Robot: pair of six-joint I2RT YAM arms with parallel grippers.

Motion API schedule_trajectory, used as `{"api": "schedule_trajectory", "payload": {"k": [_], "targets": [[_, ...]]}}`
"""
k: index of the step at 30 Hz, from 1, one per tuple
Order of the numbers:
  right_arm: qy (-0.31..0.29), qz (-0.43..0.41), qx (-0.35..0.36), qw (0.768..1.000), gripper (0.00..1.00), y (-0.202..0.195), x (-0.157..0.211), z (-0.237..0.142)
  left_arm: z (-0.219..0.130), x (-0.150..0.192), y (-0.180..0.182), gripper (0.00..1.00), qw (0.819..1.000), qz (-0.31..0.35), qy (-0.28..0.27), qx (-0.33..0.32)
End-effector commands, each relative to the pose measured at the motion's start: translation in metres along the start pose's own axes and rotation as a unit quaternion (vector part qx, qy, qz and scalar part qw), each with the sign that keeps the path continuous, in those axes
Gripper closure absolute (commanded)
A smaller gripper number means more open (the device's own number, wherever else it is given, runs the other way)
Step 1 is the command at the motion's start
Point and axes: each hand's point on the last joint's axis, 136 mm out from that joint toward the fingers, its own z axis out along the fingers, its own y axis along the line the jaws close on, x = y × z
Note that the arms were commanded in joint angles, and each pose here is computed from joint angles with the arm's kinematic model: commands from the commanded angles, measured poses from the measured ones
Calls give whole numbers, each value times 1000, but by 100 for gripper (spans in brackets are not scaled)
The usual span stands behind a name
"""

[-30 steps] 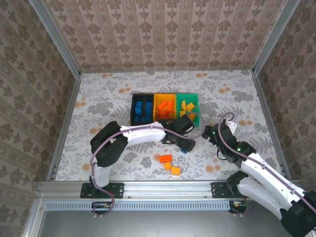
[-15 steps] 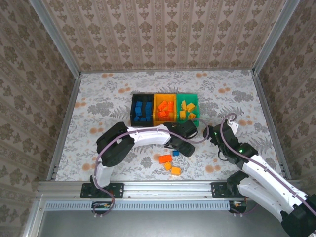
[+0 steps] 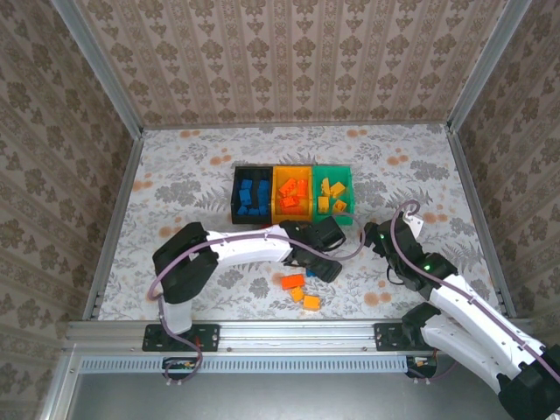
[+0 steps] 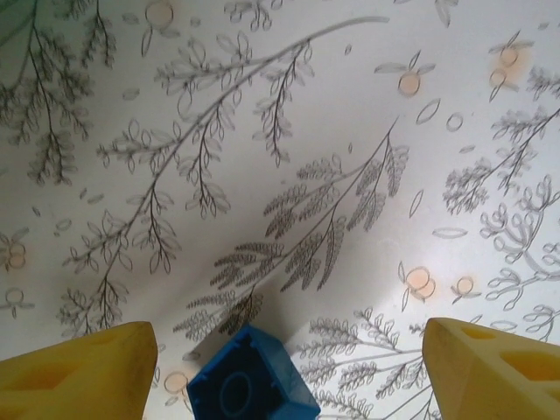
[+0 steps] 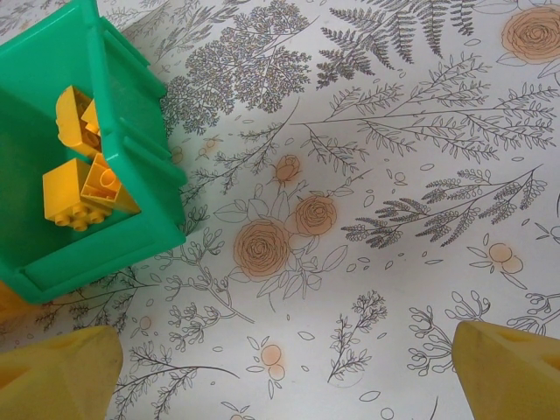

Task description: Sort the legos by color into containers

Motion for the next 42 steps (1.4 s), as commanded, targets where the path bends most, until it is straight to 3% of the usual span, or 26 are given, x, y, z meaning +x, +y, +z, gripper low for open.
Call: {"api": "schedule_trajectory", "payload": {"k": [1,10,18,27,36,42], "targets": [[-4,6,15,1000,2,-9,1,0,0,24,7,19,999,-10,30,-21],[-5,8,16,1000,2,-10,1,0,16,40,20,23,997,-1,50,-60],[-7,10,15,1000,2,-10,-1,-1,18,32,16,37,998,16,34,-48],[-5,12,16,1000,2,-11,0,-1,12,30,14,58,999,19,24,-44],[-4,17,8,1000,2,-7,-1,-1,-23,15,26,67,998,-1,-24,-59],[-2,16,6,1000,2,-7,2,1,-74,-1,83,67,986,-77,-100,-110]]}}
